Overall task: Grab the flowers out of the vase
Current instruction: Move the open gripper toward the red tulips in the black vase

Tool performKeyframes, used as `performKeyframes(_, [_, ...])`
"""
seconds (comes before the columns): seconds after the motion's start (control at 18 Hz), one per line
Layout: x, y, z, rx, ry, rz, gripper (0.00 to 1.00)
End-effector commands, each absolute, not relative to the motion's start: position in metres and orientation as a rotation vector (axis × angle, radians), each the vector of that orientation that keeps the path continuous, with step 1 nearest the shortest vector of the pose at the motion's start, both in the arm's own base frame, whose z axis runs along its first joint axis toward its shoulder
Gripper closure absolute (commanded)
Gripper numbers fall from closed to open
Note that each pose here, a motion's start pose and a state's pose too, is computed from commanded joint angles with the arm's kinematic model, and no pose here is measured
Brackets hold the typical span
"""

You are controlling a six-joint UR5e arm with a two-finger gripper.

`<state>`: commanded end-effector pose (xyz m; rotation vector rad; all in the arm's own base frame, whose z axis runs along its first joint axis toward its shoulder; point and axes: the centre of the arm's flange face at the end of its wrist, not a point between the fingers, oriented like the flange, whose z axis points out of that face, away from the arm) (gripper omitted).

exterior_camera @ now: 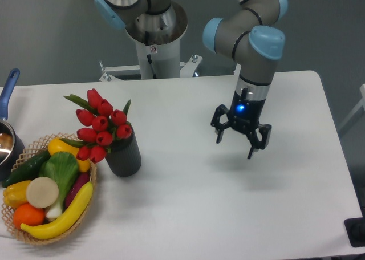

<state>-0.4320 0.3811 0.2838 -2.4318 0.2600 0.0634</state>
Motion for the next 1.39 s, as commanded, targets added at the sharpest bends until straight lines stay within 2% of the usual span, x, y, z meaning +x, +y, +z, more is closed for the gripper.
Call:
performKeyframes(0.17, [-0.43, 0.389, 0.297, -2.294, 0.263, 0.007, 0.0])
performKeyframes(0.5, [-0.396, 0.394, 0.275, -2.161, 0.247, -0.157, 0.0])
performKeyframes(0.67, [-0.375, 0.398, 0.281, -1.958, 0.228, -0.271, 0.0])
performKeyframes(1.0, [-0.336, 0.386, 0.282, -1.944, 0.222, -0.304, 0.0])
performKeyframes(1.39, [-0.271, 0.413, 0.285, -1.896, 0.333, -0.396, 0.0])
